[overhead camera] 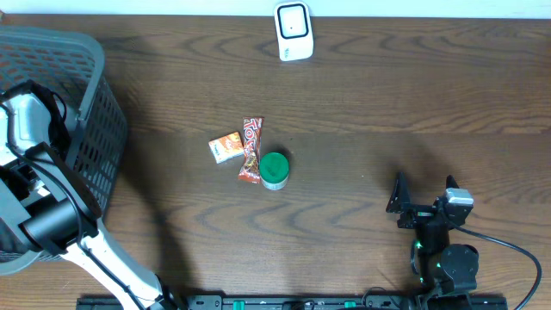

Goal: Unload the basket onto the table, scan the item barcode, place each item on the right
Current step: 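Lift the white Panadol box upright out of the basket with left gripper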

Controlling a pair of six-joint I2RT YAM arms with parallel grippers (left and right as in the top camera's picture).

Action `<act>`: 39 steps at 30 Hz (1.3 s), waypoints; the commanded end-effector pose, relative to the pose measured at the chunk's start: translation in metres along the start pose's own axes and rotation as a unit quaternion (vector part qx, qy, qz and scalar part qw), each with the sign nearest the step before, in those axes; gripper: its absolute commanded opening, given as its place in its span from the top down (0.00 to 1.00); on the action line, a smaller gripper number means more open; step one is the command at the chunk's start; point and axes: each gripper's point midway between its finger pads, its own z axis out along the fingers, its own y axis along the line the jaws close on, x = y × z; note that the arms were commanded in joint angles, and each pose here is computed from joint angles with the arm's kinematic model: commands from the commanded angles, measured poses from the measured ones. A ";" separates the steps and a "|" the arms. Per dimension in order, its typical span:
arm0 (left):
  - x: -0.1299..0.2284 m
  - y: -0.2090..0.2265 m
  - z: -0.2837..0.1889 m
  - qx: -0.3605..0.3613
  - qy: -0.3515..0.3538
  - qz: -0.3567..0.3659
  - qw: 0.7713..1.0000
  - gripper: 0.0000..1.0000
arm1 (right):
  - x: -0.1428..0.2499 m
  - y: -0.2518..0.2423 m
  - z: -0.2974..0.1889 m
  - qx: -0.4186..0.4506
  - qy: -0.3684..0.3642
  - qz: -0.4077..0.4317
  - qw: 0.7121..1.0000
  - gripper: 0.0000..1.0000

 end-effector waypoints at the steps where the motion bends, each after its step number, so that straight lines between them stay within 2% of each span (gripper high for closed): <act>1: 0.001 0.004 -0.019 0.019 -0.019 -0.016 1.000 0.18 | 0.000 -0.001 0.000 0.003 -0.001 -0.005 1.000 0.01; 7: 0.004 0.014 -0.049 0.039 -0.049 -0.079 0.995 0.18 | 0.000 -0.001 0.000 0.003 -0.001 -0.005 1.000 0.01; 11: 0.006 0.016 -0.050 0.039 -0.048 -0.082 0.995 0.18 | 0.000 -0.001 0.000 0.003 -0.001 -0.005 1.000 0.01; 27: 0.008 0.047 0.020 0.037 -0.010 -0.111 0.993 0.13 | 0.000 -0.001 0.000 0.003 -0.001 -0.005 1.000 0.01; 34: 0.006 0.023 0.035 0.123 -0.001 -0.080 0.989 0.12 | 0.000 -0.001 0.000 0.003 -0.001 -0.005 1.000 0.01; 39: 0.016 0.016 0.057 0.128 0.004 -0.080 0.989 0.12 | 0.000 -0.001 0.000 0.003 -0.001 -0.005 1.000 0.01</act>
